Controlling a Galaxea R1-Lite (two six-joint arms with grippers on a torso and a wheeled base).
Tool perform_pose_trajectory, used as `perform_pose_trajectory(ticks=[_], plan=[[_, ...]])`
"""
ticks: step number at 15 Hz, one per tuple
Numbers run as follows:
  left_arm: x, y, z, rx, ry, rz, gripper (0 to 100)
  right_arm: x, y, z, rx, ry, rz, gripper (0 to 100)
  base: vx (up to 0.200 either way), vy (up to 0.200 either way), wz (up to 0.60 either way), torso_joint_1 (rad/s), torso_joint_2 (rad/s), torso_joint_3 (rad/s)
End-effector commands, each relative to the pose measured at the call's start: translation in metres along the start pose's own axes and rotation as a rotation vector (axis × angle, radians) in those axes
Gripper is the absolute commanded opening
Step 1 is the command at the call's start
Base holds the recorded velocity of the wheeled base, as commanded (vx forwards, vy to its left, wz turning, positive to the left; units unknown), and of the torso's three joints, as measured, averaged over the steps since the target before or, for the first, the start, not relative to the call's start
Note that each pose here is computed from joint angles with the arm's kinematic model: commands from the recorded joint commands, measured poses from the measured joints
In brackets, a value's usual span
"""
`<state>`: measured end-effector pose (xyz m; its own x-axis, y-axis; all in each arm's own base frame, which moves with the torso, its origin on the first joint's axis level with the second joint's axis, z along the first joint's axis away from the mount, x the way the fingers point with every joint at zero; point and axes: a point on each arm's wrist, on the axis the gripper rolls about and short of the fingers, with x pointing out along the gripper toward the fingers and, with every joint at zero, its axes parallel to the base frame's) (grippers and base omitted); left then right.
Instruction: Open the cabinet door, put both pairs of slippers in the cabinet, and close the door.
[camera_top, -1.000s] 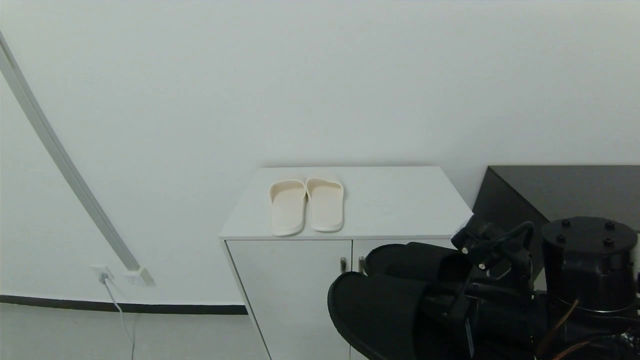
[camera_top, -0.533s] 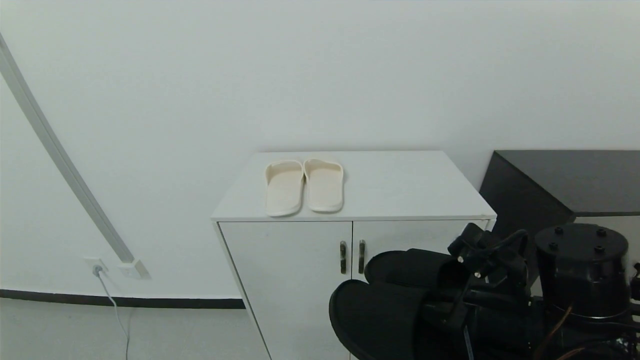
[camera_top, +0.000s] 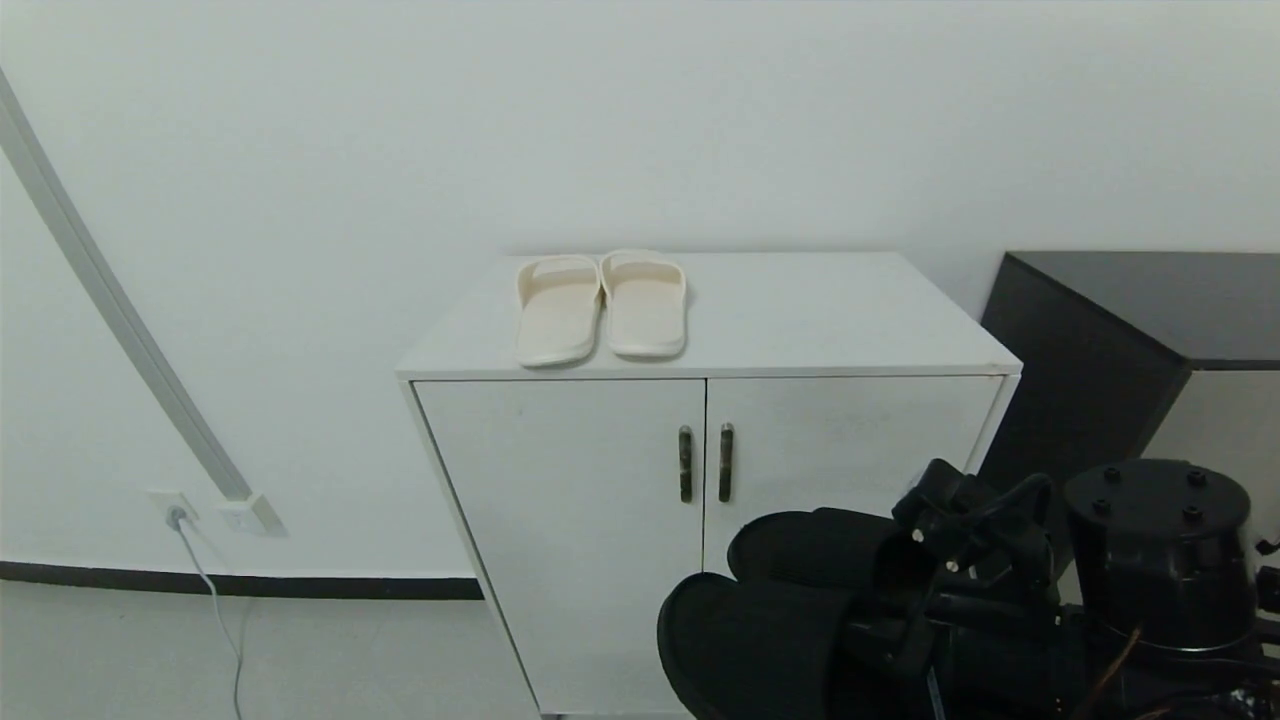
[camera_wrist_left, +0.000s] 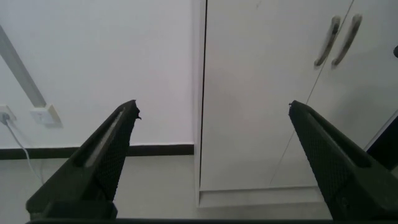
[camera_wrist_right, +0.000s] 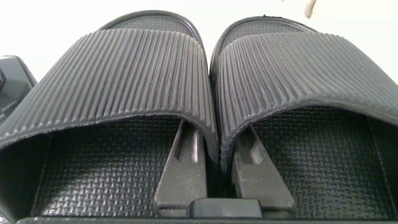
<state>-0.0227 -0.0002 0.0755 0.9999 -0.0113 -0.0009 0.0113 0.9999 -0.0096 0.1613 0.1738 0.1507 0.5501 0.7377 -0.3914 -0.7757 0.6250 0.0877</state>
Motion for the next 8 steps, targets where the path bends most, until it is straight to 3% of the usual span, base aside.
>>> perform_pose_trajectory(ticks=[1, 8], plan=[[0.0001, 0.0000, 0.0000, 0.005, 0.001, -0.001, 100, 0.0007, 0.0000, -0.0020, 0.000, 0.005, 0.001, 0, 0.000, 0.000, 0.00, -0.183, 0.51, 0.320], [0.0010, -0.0001, 0.0006, 0.014, 0.015, -0.012, 100, 0.0015, 0.0023, -0.0050, -0.016, 0.012, 0.011, 0, 0.000, 0.000, 0.00, -0.157, 0.49, 0.325]])
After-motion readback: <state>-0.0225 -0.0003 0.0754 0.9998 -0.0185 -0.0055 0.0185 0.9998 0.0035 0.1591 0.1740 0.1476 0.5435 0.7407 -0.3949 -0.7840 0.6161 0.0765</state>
